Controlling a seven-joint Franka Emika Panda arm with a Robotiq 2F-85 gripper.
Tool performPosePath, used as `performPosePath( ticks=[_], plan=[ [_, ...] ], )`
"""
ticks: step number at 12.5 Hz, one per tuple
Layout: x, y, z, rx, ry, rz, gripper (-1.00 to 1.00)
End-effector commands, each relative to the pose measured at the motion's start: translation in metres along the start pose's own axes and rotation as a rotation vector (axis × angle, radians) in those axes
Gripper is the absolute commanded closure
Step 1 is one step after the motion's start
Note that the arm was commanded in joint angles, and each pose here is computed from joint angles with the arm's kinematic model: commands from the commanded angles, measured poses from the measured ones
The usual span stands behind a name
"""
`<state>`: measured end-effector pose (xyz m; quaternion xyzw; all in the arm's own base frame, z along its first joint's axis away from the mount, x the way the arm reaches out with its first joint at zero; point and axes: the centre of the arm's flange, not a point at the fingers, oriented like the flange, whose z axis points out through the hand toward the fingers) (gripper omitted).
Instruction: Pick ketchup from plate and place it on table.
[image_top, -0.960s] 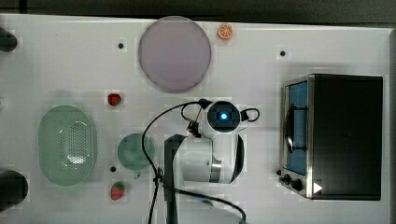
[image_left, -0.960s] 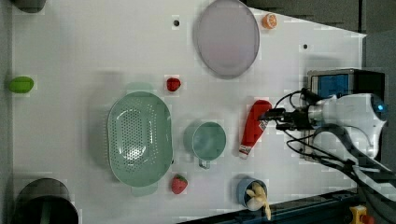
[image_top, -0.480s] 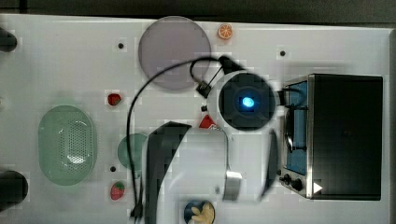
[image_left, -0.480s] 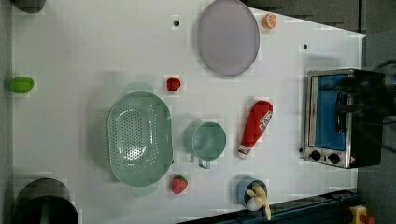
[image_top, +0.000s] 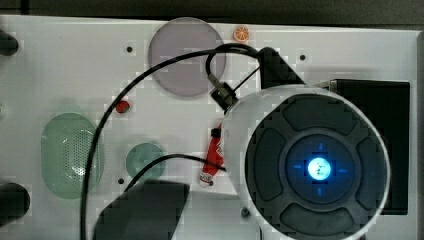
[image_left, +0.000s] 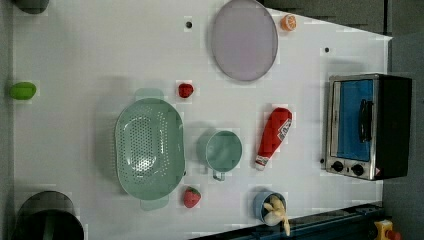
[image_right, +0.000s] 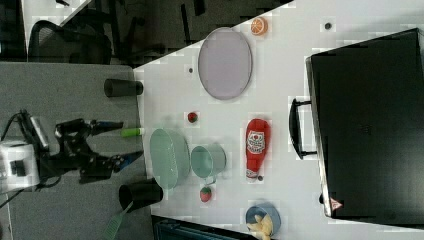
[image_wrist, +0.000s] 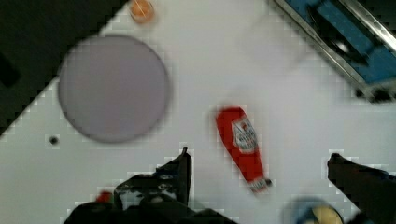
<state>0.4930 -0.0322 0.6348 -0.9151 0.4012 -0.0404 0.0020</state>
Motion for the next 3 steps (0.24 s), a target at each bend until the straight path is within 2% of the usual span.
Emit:
performPosePath(
  ticks=[1, 3],
  plan=[
    [0.0029, -0.0117, 0.0423, -0.089, -0.092, 0.055, -1.00],
    [0.0034, -0.0115, 0.0402, -0.086, -0.089, 0.056, -1.00]
  ],
)
